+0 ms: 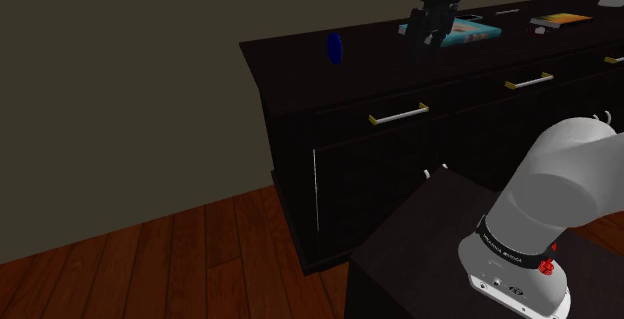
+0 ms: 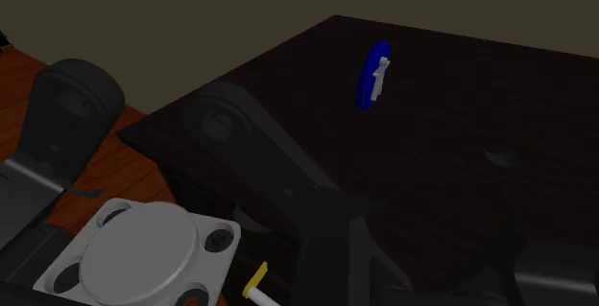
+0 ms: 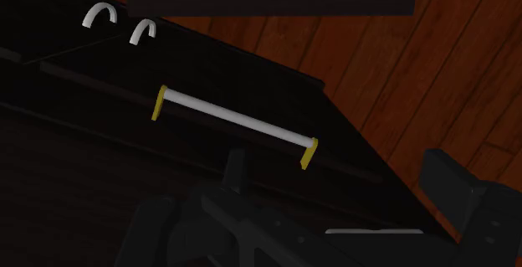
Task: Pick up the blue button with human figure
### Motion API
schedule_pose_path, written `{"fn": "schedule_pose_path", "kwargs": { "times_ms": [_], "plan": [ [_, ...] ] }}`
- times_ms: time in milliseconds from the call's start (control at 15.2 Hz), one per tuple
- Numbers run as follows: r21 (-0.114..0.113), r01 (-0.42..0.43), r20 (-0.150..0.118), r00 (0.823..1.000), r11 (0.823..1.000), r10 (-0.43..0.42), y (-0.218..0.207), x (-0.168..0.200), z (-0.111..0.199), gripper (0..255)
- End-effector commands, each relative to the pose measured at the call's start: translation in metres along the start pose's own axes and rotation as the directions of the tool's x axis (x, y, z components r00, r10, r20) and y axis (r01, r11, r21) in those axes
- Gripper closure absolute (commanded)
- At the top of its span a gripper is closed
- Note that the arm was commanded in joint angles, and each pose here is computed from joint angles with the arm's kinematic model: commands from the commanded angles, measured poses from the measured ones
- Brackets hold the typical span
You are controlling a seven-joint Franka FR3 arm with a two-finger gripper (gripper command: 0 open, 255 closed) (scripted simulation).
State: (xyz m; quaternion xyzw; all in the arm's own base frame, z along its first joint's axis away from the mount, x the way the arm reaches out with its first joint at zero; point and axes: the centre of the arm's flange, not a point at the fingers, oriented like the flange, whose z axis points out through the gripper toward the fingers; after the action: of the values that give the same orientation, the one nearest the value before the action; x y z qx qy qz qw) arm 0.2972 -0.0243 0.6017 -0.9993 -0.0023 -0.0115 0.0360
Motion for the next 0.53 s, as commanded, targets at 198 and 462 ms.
{"fn": "schedule_pose_path", "kwargs": {
  "times_ms": [198,462],
  "plan": [
    [-0.014,-0.047,0.004,0.999,0.999,0.047,0.000,0.040,0.002,0],
    [-0.034,-0.109,0.009,0.994,0.993,0.109,0.003,0.094,0.005,0]
  ]
}}
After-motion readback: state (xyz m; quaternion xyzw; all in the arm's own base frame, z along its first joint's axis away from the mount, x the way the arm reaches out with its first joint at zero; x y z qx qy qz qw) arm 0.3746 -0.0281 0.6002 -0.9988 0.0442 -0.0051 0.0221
